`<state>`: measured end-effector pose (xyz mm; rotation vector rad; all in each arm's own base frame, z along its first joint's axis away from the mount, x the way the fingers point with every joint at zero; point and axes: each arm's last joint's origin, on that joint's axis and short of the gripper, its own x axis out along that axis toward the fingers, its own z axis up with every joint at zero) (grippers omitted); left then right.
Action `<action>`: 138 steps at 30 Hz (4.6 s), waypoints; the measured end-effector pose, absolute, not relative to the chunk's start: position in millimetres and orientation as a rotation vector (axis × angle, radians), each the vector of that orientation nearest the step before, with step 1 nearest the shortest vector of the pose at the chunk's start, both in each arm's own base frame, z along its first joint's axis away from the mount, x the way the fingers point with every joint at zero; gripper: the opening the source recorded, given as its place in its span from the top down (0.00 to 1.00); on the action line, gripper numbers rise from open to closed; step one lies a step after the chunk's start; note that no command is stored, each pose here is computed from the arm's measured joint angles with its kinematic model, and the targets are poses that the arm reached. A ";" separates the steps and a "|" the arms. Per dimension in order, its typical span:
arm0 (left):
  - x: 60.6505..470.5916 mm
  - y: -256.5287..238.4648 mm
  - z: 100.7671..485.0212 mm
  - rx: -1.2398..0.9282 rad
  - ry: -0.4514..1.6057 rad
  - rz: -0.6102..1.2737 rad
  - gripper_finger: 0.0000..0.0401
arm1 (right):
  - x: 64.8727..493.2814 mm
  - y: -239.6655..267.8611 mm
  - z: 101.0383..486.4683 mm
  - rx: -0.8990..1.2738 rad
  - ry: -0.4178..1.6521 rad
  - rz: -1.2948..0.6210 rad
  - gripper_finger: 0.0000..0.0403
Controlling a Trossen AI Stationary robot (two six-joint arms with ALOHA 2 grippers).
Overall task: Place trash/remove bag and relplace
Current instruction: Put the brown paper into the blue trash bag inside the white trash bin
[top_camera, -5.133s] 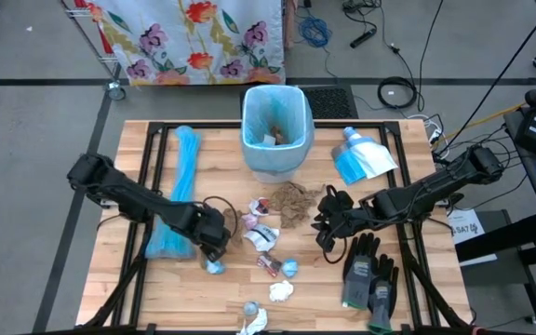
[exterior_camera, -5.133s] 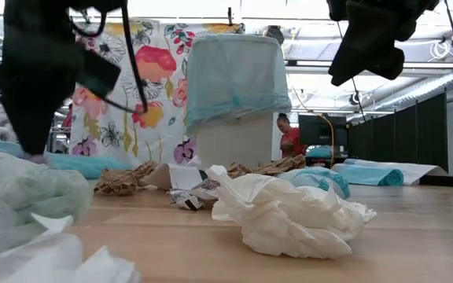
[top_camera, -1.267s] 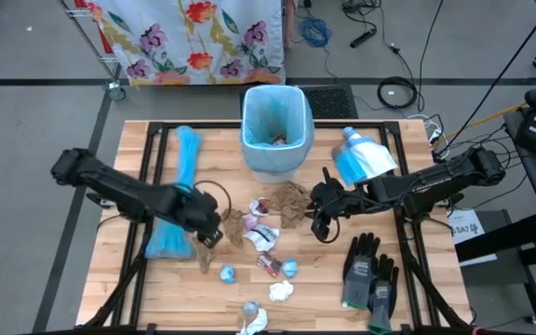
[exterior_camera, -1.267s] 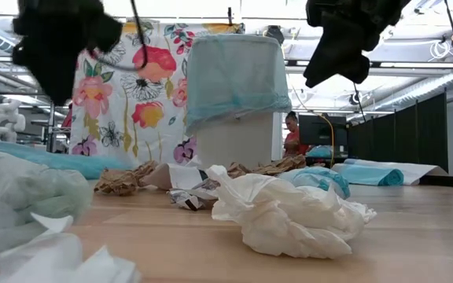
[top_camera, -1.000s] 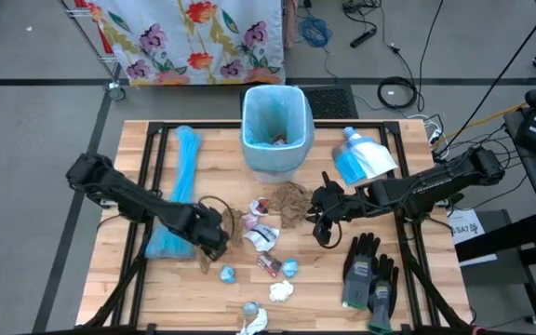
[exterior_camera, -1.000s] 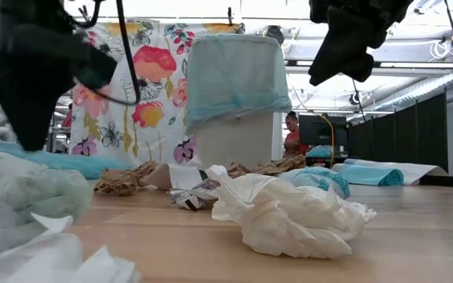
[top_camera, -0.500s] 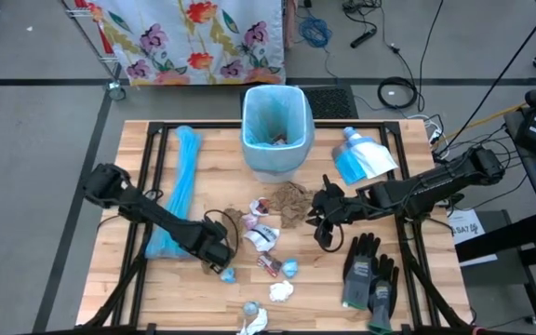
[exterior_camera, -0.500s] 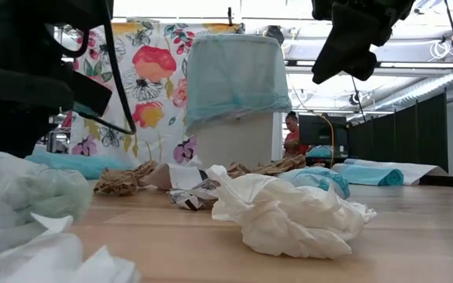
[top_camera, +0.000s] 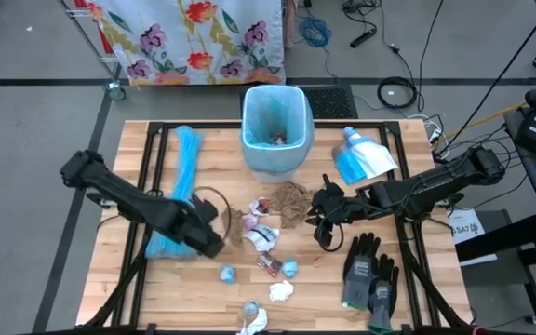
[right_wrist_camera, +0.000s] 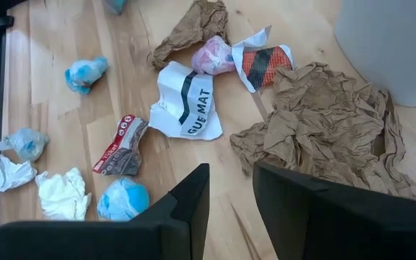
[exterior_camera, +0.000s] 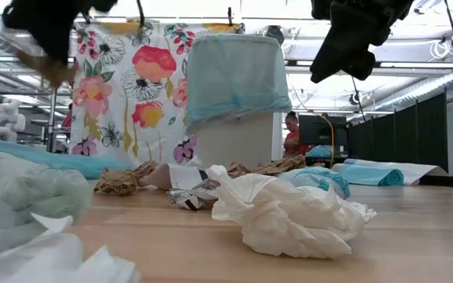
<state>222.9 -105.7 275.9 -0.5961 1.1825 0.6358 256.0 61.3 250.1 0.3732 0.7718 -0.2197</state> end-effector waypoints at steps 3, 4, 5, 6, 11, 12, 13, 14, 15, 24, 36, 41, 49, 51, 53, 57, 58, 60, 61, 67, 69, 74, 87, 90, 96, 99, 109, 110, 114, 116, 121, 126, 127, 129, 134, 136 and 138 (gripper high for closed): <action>211.7 -90.3 308.0 -0.558 1.108 0.674 1.00 | 256.3 60.6 250.2 0.372 0.769 -0.225 0.75; 209.0 -84.8 318.6 -0.543 1.080 0.676 1.00 | 256.4 59.9 250.2 0.373 0.769 -0.228 0.75; 207.4 -79.6 329.3 -0.526 1.043 0.670 1.00 | 256.3 59.7 250.0 0.373 0.770 -0.229 0.75; 205.0 -73.9 339.1 -0.504 1.005 0.667 1.00 | 256.5 59.1 250.1 0.377 0.769 -0.233 0.75; 195.6 -39.2 385.0 -0.346 0.819 0.684 1.00 | 257.7 53.7 250.1 0.412 0.762 -0.264 0.75; 194.3 -30.9 392.3 -0.314 0.806 0.689 1.00 | 258.0 52.1 250.1 0.422 0.760 -0.272 0.75; 194.2 -22.4 399.7 -0.284 0.790 0.692 1.00 | 258.3 50.4 250.0 0.431 0.758 -0.282 0.75; 194.8 -14.5 406.4 -0.249 0.778 0.692 1.00 | 258.7 48.5 250.1 0.439 0.752 -0.297 0.75; 195.2 -5.8 412.5 -0.213 0.768 0.696 1.00 | 258.9 46.8 250.2 0.441 0.744 -0.318 0.75; 220.7 78.5 445.1 0.008 0.585 0.561 1.00 | 261.4 30.4 251.2 0.523 0.672 -0.476 0.75; 283.7 175.7 407.6 0.022 0.485 0.406 0.99 | 261.9 24.2 252.0 0.693 0.580 -0.615 0.75; 296.8 181.9 405.3 0.099 0.428 0.354 0.89 | 264.2 24.3 249.0 0.761 0.563 -0.648 0.75; 299.6 183.2 412.2 0.107 0.408 0.338 0.73 | 272.2 25.8 235.3 0.798 0.590 -0.689 0.75; 296.7 181.4 415.4 0.106 0.409 0.338 0.72 | 274.6 26.2 231.6 0.795 0.600 -0.692 0.75; 294.1 179.7 417.8 0.092 0.422 0.338 0.71 | 276.0 26.4 229.6 0.793 0.604 -0.694 0.75; 287.6 173.0 419.9 0.063 0.496 0.320 0.71 | 275.8 26.4 229.9 0.790 0.605 -0.692 0.75; 286.2 171.4 419.3 0.053 0.521 0.314 0.71 | 275.4 26.4 230.6 0.786 0.605 -0.688 0.75; 283.5 167.2 417.1 0.019 0.579 0.302 0.71 | 275.0 26.3 232.0 0.774 0.605 -0.679 0.75; 282.3 165.0 416.8 -0.007 0.600 0.300 0.71 | 274.6 26.3 232.5 0.767 0.608 -0.674 0.75; 261.1 134.4 425.7 -0.080 0.691 0.247 0.71 | 274.8 27.6 232.1 0.692 0.678 -0.582 0.75; 252.6 121.6 432.7 -0.086 0.690 0.232 0.71 | 275.0 27.4 231.8 0.666 0.707 -0.541 0.75; 231.2 90.9 439.5 -0.117 0.667 0.188 0.71 | 275.3 29.3 231.4 0.553 0.775 -0.414 0.75; 172.2 27.1 363.4 -0.337 0.680 0.249 0.71 | 286.3 36.2 241.5 0.270 0.718 -0.048 0.75; 166.7 13.0 340.2 -0.387 0.656 0.199 0.71 | 288.8 36.5 242.4 0.205 0.717 -0.019 0.75; 160.7 -8.1 295.3 -0.478 0.578 0.116 0.71 | 294.5 24.8 232.0 0.150 0.823 -0.053 0.75; 156.4 -13.1 278.7 -0.471 0.566 0.091 0.71 | 296.3 17.2 212.4 0.143 0.952 -0.086 0.75; 161.9 -16.0 262.0 -0.490 0.586 0.127 0.71 | 315.5 4.8 169.2 0.032 1.068 -0.047 0.75; 163.7 -15.8 261.6 -0.479 0.581 0.138 0.71 | 318.2 2.6 164.8 0.034 1.067 -0.052 0.75; 167.2 -14.1 260.8 -0.439 0.558 0.200 0.71 | 325.8 -5.6 142.5 0.056 1.105 -0.072 0.78; 167.4 -13.0 261.0 -0.408 0.547 0.229 0.71 | 327.7 -7.2 131.6 0.083 1.139 -0.087 0.84; 167.4 -10.5 261.1 -0.399 0.525 0.302 0.71 | 328.1 -1.2 123.0 0.202 1.177 -0.100 0.98; 164.5 -8.9 261.3 -0.373 0.536 0.300 0.71 | 314.8 14.0 152.0 0.341 1.143 -0.125 1.00; 164.4 -9.3 261.4 -0.349 0.543 0.279 0.71 | 314.0 16.0 165.2 0.372 1.099 -0.133 1.00; 164.4 -9.6 261.0 -0.300 0.559 0.238 0.71 | 309.4 19.4 192.9 0.418 1.047 -0.167 1.00; 162.2 -6.2 257.4 -0.220 0.621 0.194 0.71 | 297.5 30.2 259.0 0.387 1.003 -0.269 1.00; 160.9 -3.3 255.6 -0.189 0.648 0.192 0.71 | 296.8 32.4 291.1 0.381 0.949 -0.297 1.00; 160.1 0.9 254.9 -0.153 0.660 0.204 0.71 | 298.1 33.3 317.0 0.358 0.910 -0.332 1.00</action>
